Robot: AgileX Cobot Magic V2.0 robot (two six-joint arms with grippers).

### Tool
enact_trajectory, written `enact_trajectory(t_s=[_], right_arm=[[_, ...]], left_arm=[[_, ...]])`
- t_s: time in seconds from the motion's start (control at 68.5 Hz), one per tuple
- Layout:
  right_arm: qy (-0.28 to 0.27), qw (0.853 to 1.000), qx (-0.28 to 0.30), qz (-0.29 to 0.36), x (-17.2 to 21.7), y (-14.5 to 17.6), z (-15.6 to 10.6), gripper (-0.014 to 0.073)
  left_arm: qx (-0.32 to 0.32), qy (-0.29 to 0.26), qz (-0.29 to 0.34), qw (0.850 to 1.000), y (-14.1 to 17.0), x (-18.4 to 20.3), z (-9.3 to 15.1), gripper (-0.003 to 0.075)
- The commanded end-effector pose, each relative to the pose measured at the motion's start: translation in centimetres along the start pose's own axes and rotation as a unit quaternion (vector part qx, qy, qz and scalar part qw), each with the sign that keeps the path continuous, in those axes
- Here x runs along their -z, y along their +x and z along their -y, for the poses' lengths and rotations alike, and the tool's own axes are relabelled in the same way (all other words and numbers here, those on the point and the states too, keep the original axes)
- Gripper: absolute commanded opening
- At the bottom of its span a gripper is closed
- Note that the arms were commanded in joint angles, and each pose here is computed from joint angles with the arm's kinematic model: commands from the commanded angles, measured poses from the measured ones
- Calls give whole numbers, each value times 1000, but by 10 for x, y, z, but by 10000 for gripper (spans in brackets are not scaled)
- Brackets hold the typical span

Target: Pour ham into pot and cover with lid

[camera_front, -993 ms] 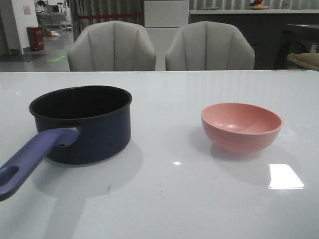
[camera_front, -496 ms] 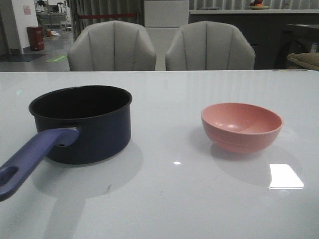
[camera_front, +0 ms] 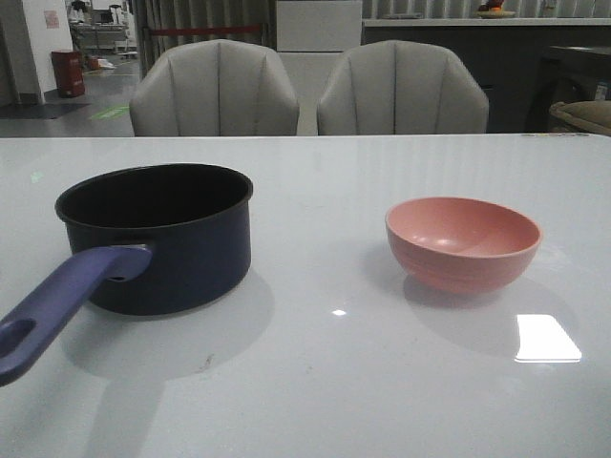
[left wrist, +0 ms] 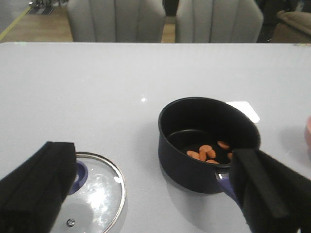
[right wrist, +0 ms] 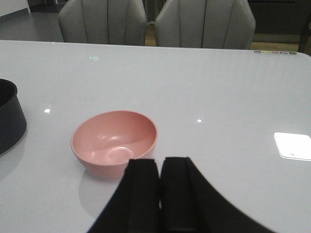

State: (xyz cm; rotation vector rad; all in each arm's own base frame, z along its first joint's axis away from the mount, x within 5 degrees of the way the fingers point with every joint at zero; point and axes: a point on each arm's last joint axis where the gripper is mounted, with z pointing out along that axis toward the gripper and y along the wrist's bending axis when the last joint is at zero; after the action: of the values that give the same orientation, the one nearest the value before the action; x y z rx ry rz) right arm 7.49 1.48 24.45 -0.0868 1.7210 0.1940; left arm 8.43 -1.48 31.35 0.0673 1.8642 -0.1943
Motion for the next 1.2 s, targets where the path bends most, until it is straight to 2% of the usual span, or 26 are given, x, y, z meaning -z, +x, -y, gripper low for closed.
enact_trajectory(t_s=[0.0,0.117,0.248,0.467,0.628,0.818,1.066,1.182], right_arm=[[10,999,0,45,1,-15,1,147],[10,999,0,44,1,-15,1,147],[10,999,0,44,1,-15,1,147],[10,999,0,44,1,-15,1,147],[10,999,0,44,1,-15,1,147],[10,999,0,44,1,-15,1,147],[9,999,0,44,1,-15,1,147],[9,999,0,44,1,-15,1,147]], left_arm=[[8,-17,1,1000,-29,-15,3,691],[20,-52,-52,997,-37,-40,-1,691],[41,-103,-115,987,-40,-71,-13,691],[97,-178,-226,953,-31,-125,-45,691],[108,-183,-282,936,-30,-154,-59,691],[131,-117,-364,915,-32,-188,-65,691],[171,-146,-401,888,-33,-210,-100,691],[179,-149,-409,883,-31,-218,-106,691]])
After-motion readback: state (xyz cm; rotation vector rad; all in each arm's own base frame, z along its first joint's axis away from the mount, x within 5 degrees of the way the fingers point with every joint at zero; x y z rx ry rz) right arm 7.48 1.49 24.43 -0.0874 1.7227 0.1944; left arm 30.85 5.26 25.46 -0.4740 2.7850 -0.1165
